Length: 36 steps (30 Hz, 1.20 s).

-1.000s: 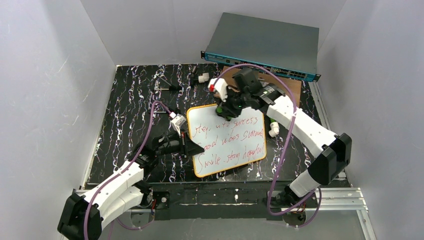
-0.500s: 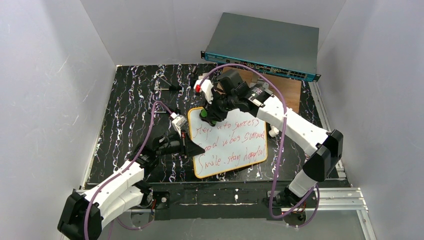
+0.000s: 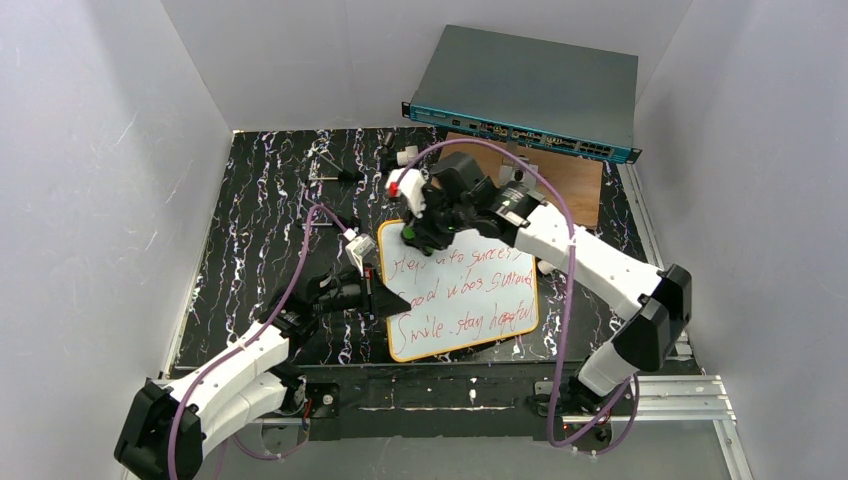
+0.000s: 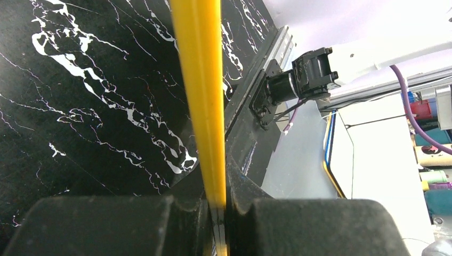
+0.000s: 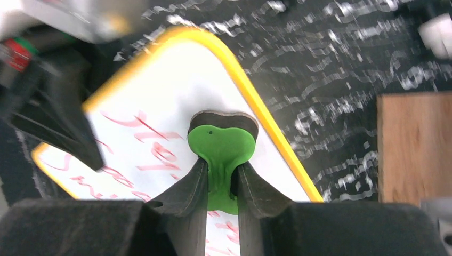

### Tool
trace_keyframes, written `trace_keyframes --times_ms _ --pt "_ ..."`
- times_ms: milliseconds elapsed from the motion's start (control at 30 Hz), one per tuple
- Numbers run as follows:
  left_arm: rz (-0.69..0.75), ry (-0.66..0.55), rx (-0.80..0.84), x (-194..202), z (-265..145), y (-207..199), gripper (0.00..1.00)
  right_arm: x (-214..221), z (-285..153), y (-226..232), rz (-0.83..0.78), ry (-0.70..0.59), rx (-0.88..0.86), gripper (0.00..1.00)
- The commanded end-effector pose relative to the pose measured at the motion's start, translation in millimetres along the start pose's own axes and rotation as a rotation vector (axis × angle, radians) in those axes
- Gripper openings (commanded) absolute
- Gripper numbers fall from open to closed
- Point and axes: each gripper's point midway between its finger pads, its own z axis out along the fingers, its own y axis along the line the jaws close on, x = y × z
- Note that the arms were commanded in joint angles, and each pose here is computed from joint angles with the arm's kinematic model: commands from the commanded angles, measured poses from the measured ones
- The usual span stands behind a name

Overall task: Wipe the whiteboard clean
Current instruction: Erase the whiteboard at the center of the board.

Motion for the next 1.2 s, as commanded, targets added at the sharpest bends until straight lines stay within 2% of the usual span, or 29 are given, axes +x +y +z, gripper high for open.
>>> trace_keyframes --times_ms 0,267,400,567,733,900,1033,1167 --pt "0.229 -0.051 0.16 -18 -5 -38 0.0 43 -27 -63 0.075 0.043 0.196 0.01" --pt "0.242 -0.046 0.163 -19 -6 -39 0.0 144 -88 -124 0.293 0.098 0.392 0.01" --pt "0.249 -0.04 0.165 -19 -5 -40 0.0 178 -110 -143 0.39 0.106 0.457 0.01" --pt "0.258 -0.04 0.167 -19 -6 -41 0.0 203 -116 -152 0.445 0.118 0.487 0.01" --pt "0.258 -0.037 0.169 -18 -6 -41 0.0 191 -104 -142 0.454 0.075 0.391 0.01" --pt "0.26 -0.041 0.167 -19 -6 -40 0.0 142 -98 -128 0.377 -0.012 0.285 0.01" --pt "0.257 -0.042 0.167 -19 -5 -39 0.0 105 -81 -94 0.286 -0.039 0.146 0.01" --pt "0.252 -0.043 0.171 -20 -4 -39 0.0 80 -53 -54 0.182 -0.003 0.026 0.01"
